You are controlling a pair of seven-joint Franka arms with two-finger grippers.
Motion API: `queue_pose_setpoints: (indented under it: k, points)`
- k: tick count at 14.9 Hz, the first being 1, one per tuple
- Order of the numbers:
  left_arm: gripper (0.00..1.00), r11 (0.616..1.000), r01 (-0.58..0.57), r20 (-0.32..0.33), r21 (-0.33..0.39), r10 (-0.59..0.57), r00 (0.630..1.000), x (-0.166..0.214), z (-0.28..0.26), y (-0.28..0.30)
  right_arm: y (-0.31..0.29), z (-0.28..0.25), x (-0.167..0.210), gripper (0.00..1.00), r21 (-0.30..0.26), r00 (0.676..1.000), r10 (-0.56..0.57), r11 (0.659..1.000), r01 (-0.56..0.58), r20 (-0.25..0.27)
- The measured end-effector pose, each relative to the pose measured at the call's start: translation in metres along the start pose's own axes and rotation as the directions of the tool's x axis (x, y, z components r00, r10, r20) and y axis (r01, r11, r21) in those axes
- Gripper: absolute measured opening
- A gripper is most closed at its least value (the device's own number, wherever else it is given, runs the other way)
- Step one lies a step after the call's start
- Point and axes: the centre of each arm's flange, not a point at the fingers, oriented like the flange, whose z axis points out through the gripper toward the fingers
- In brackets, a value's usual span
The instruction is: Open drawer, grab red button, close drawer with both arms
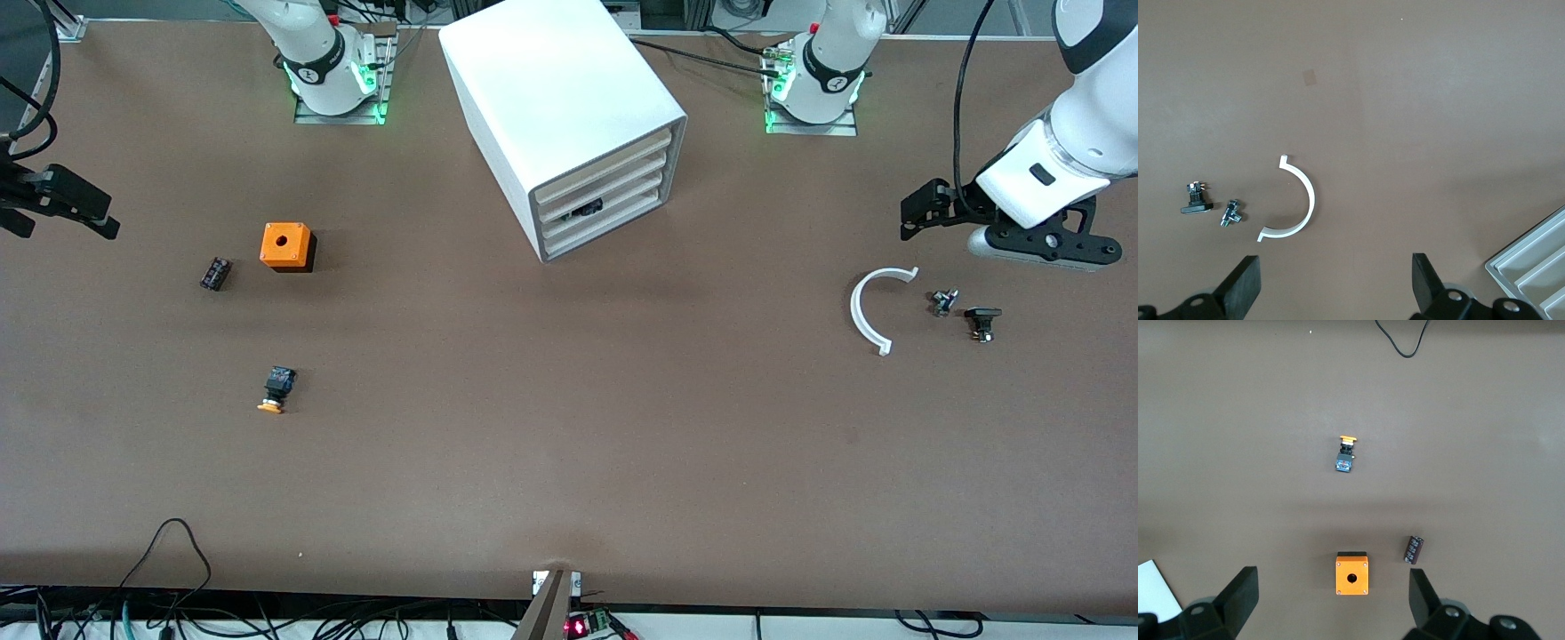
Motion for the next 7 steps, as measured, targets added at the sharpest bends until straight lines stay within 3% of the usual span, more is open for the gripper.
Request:
queue_pose_setpoints:
  k: [7]
  points:
    - [1.00,1.000,0.000,0.000,0.000,0.000,1.000,0.0001,0.0001,0.0000,-0.0045,-0.0001,-0.0005,1.00,0.002,1.000,-0.008,1.000,0.008,0.003]
